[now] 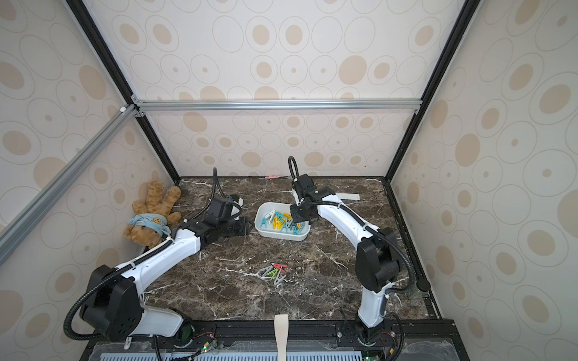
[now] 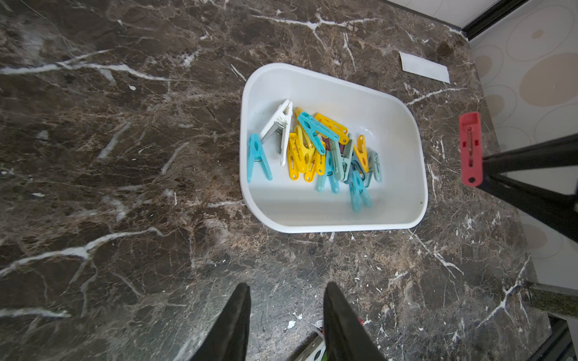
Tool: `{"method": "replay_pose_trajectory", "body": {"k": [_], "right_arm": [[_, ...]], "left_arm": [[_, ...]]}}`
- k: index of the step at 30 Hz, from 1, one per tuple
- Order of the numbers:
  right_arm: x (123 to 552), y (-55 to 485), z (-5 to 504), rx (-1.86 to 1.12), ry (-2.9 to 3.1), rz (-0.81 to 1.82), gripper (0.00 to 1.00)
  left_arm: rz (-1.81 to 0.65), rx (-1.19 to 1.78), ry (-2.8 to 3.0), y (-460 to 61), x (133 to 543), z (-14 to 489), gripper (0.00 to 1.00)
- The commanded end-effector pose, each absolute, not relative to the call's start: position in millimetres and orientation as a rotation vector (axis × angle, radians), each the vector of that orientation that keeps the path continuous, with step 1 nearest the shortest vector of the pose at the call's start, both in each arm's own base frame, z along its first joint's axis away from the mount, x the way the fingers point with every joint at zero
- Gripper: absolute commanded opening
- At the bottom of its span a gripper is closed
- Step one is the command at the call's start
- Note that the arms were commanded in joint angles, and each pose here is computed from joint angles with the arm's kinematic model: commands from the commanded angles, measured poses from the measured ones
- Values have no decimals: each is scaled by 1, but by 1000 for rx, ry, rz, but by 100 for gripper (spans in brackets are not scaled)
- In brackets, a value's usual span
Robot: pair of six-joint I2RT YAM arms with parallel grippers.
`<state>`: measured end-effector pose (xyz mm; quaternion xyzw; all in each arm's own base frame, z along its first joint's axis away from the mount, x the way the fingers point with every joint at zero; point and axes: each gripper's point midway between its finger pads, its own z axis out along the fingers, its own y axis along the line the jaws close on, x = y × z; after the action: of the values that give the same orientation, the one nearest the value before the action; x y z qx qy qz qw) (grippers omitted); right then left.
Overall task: Put the clothespins into the storage box
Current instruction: Place the clothespin in the storage box.
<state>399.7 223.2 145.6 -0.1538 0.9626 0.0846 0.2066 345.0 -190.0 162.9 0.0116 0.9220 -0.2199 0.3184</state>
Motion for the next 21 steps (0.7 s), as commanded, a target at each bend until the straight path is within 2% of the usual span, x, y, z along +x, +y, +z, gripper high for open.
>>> {"method": "replay_pose_trajectory", "body": {"k": [1,10,21], "right_arm": [[402,218,125,-491,2752,209,0],[433,214,86,-542,2811,120,0],[451,216,56,-495,2856,161,0]], "left_arm": [[-589,-28,2427,-182,337,162,40],[-672,-50,2454,-194,338,155,40],[-691,-71,2485,-196,334,148,40]]}}
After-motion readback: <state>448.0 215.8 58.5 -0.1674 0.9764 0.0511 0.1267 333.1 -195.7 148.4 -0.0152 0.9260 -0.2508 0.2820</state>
